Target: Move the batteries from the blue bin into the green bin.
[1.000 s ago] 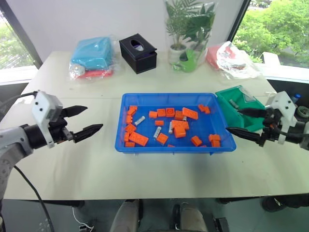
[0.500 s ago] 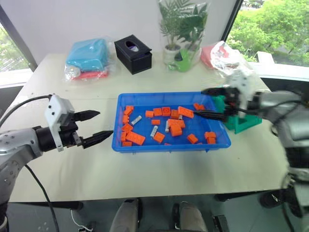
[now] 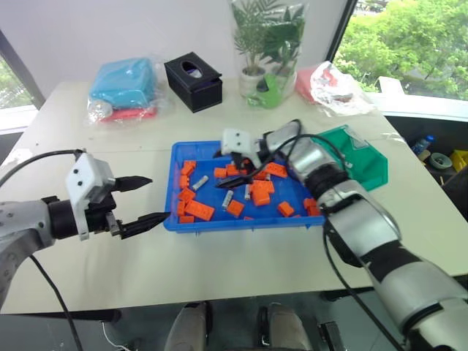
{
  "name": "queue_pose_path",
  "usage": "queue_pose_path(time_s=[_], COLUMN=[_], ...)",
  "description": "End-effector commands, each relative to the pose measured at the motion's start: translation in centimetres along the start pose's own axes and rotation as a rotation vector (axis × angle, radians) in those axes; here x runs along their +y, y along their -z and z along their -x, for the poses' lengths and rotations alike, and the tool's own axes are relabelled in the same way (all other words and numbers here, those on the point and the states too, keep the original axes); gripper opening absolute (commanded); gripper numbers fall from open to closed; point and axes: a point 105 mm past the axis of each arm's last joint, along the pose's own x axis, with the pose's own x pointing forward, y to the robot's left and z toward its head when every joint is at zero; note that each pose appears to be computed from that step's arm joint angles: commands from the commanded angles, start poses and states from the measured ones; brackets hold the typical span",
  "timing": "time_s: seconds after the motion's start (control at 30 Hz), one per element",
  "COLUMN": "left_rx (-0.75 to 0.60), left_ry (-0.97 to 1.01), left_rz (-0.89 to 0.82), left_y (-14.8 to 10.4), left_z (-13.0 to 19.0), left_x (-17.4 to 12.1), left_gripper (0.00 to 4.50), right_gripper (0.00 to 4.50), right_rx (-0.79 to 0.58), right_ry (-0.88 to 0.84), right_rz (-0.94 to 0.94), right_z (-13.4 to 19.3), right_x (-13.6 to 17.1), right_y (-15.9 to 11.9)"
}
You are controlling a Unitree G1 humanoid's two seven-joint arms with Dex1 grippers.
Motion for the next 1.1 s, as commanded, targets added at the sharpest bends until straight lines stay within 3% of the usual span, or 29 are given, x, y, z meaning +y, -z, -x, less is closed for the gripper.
queue_pose_path(time_s=[0.03, 0.3, 0.7, 0.93, 1.03, 1.1], left_rx=[-0.042, -0.06, -0.008, -0.019, -0.027, -0.032], left_ry=[-0.056, -0.125, -0.167, -0.126, -0.115, -0.111], left_rz=[-0.039, -0.013, 0.08, 0.06, 0.047, 0.04], left_y=[-1.3, -1.5, 0.8, 0.4, 0.1, -0.1], left_z=[0.7, 1.4, 3.0, 2.4, 2.1, 2.0], left_x=[-0.2, -0.8, 1.3, 1.9, 1.9, 1.8], left_gripper=[4.5, 4.5, 4.5, 4.5, 4.5, 4.5], right_gripper=[4.46, 4.46, 4.46, 4.46, 3.33, 2.29], right_rx=[0.021, 0.038, 0.066, 0.075, 0.077, 0.081], right_ry=[0.082, 0.202, 0.161, 0.121, 0.105, 0.096], right_rz=[0.071, 0.099, 0.08, 0.024, -0.004, -0.017], right_z=[-0.6, -2.9, -4.6, -4.8, -4.8, -4.9], right_x=[-1.1, -1.5, 0.2, 1.0, 1.3, 1.5], right_y=[-1.0, -1.4, -0.1, 0.7, 1.1, 1.3])
